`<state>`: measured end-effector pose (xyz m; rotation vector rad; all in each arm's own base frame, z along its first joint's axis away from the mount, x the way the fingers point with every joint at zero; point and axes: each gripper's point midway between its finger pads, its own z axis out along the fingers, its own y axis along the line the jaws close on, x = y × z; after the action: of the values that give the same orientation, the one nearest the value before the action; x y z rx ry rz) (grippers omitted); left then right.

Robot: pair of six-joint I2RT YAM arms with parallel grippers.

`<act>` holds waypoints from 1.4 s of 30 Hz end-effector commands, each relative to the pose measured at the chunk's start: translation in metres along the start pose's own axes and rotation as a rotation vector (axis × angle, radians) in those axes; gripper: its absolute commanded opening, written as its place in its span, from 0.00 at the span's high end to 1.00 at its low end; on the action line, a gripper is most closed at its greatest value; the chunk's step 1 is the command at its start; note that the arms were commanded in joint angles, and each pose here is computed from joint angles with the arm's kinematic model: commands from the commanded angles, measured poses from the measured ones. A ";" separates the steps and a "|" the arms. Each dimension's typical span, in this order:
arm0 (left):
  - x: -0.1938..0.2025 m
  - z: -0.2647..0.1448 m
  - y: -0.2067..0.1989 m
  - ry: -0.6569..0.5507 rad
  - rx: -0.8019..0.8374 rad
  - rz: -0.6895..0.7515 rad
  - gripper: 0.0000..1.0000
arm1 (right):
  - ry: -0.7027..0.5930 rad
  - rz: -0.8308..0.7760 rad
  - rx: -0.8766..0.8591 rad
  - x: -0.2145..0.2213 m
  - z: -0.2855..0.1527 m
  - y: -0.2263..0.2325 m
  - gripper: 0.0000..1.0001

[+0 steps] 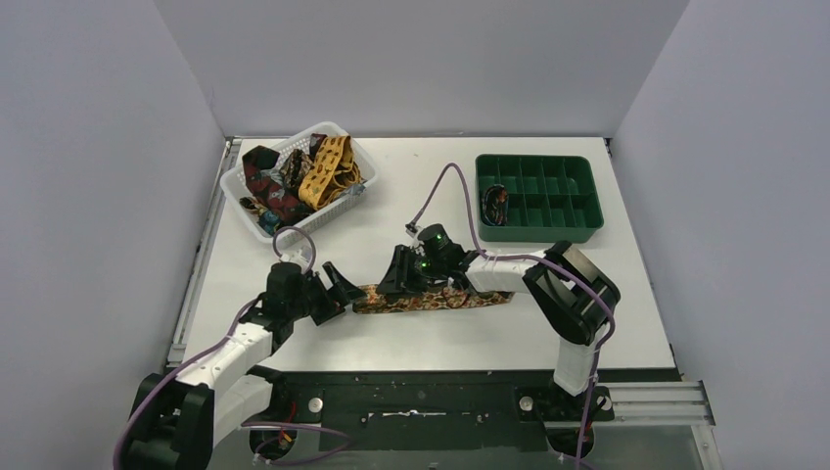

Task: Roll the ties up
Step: Roll the tie at the center of the board.

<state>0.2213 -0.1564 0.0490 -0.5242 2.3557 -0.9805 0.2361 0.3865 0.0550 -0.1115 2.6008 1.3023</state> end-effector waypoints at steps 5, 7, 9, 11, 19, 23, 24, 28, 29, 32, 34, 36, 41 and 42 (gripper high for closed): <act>-0.004 0.005 -0.009 0.003 0.061 0.044 0.23 | 0.019 0.001 -0.032 0.010 0.001 0.009 0.64; -0.003 0.006 -0.008 0.011 0.059 0.048 0.24 | 0.024 0.002 -0.016 0.011 0.002 0.005 0.64; -0.003 0.007 -0.008 0.016 0.059 0.054 0.25 | 0.019 -0.002 0.008 0.010 0.003 0.001 0.64; -0.002 0.008 -0.006 0.021 0.052 0.056 0.25 | 0.015 -0.007 0.021 0.009 0.004 -0.004 0.64; -0.002 0.008 -0.002 0.019 0.027 0.064 0.27 | -0.018 -0.110 -0.030 -0.003 0.002 0.011 0.46; -0.005 0.005 -0.002 -0.008 0.026 0.068 0.27 | -0.029 -0.133 -0.023 -0.006 -0.001 0.013 0.47; -0.005 0.004 -0.002 -0.012 0.025 0.068 0.27 | -0.029 -0.133 -0.015 -0.006 -0.001 0.011 0.48; -0.008 0.003 -0.002 -0.028 0.024 0.072 0.27 | -0.022 -0.126 0.000 -0.008 0.003 0.007 0.56; -0.008 0.003 -0.003 -0.028 0.026 0.072 0.27 | -0.018 -0.125 0.001 -0.008 0.004 0.007 0.57; -0.006 0.004 -0.001 -0.018 0.022 0.073 0.27 | -0.012 -0.115 0.025 -0.008 0.007 0.002 0.61; -0.004 0.006 0.002 -0.009 0.018 0.076 0.27 | 0.001 -0.108 0.060 -0.006 0.009 -0.006 0.63; -0.003 0.007 0.003 -0.005 0.016 0.071 0.27 | 0.014 -0.100 0.086 -0.002 0.010 -0.014 0.65; -0.004 0.012 0.004 -0.015 0.026 0.053 0.27 | 0.043 -0.065 0.093 0.007 0.013 -0.026 0.68; -0.004 0.013 0.004 -0.015 0.028 0.053 0.27 | 0.045 -0.064 0.094 0.008 0.014 -0.027 0.68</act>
<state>0.2250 -0.1585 0.0395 -0.4609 2.3621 -0.9760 0.2349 0.3826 0.0301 -0.2177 2.6557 1.1800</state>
